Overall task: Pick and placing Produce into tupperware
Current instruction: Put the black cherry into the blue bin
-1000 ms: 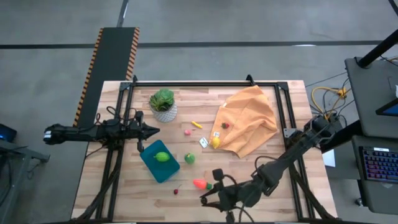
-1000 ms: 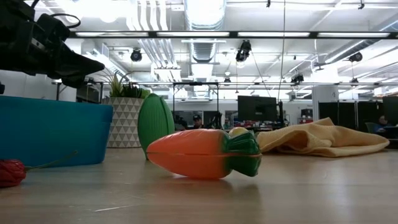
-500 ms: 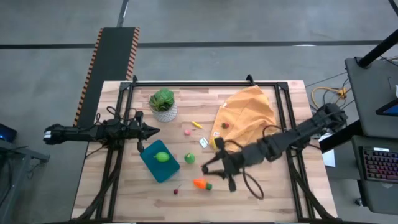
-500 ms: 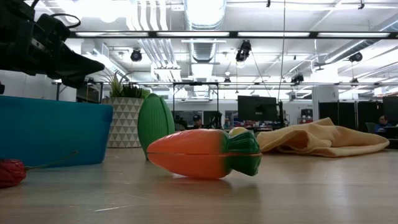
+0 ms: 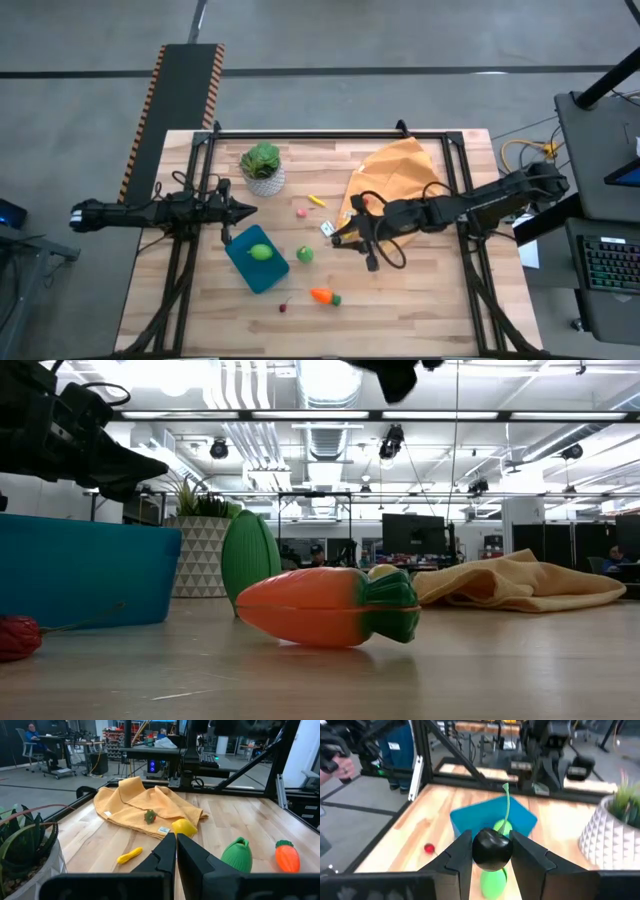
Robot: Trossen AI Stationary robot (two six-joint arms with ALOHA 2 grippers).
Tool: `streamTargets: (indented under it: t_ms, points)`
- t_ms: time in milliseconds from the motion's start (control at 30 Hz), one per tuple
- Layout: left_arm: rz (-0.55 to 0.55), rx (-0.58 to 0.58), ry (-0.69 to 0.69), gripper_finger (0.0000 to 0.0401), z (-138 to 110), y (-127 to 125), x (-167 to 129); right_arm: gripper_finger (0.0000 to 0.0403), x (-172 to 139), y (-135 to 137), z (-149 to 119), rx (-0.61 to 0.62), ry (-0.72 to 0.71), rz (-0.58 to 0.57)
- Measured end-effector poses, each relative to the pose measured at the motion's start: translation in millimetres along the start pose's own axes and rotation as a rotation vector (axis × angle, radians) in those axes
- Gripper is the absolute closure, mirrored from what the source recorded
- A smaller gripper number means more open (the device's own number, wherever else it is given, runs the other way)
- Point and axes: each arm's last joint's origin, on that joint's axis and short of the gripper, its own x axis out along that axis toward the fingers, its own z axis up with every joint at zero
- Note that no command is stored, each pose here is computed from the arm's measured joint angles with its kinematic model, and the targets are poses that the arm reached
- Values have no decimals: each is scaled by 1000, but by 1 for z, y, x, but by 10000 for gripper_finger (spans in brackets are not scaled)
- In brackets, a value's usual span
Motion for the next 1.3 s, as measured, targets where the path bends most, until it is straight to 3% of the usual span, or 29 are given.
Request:
streamTargets:
  t_ms: [333,567,867,1300]
  points:
    - [0,0,-1,401,0,0,0,296,2,0,-27,90,74,-2]
    - [0,0,-2,401,0,0,0,296,22,1,-41,119,56,0]
    - [0,0,1,401,0,0,0,296,67,3,-50,114,44,46]
    - [0,0,0,401,0,0,0,296,153,4,-28,25,68,132]
